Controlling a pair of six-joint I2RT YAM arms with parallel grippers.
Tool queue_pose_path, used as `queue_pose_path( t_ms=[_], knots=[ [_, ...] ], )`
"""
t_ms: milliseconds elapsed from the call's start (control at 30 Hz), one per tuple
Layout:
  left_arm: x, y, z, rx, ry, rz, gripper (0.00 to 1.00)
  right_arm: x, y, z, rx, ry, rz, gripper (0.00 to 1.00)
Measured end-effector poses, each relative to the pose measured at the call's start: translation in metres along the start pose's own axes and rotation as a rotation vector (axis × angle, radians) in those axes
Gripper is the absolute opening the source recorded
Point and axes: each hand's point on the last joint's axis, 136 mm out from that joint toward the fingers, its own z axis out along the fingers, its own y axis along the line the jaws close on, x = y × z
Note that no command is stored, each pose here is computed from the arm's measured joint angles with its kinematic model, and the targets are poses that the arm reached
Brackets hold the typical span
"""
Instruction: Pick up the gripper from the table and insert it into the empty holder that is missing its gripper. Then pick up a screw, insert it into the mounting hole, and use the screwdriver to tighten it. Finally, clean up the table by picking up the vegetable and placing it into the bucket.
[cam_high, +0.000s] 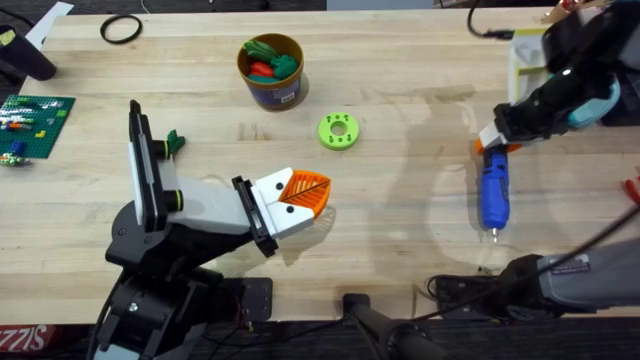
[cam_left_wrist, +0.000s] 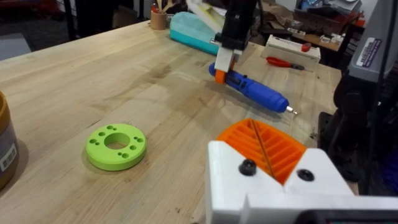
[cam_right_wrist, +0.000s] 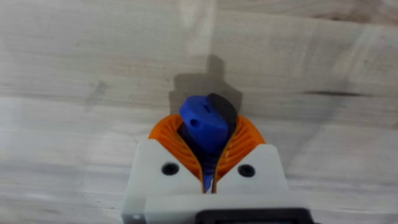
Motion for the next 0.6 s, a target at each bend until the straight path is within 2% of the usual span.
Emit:
queue_pose_path(
  t_ms=[67,267,600],
  knots=[
    [0.000,0.000,0.000,0.000,0.001,-0.001,0.012,-0.004,0.000,-0.008,0.008,-0.033,-0.002,0.045],
    [0.000,0.000,0.000,0.000,0.000,-0.004,0.012,-0.003,-0.001,0.006,-0.002,0.004,0.047,0.044],
    [0.000,0.000,0.000,0.000,0.000,-0.004,0.012,-0.008,-0.002,0.006,0.003,-0.016,0.068,0.044]
  ],
)
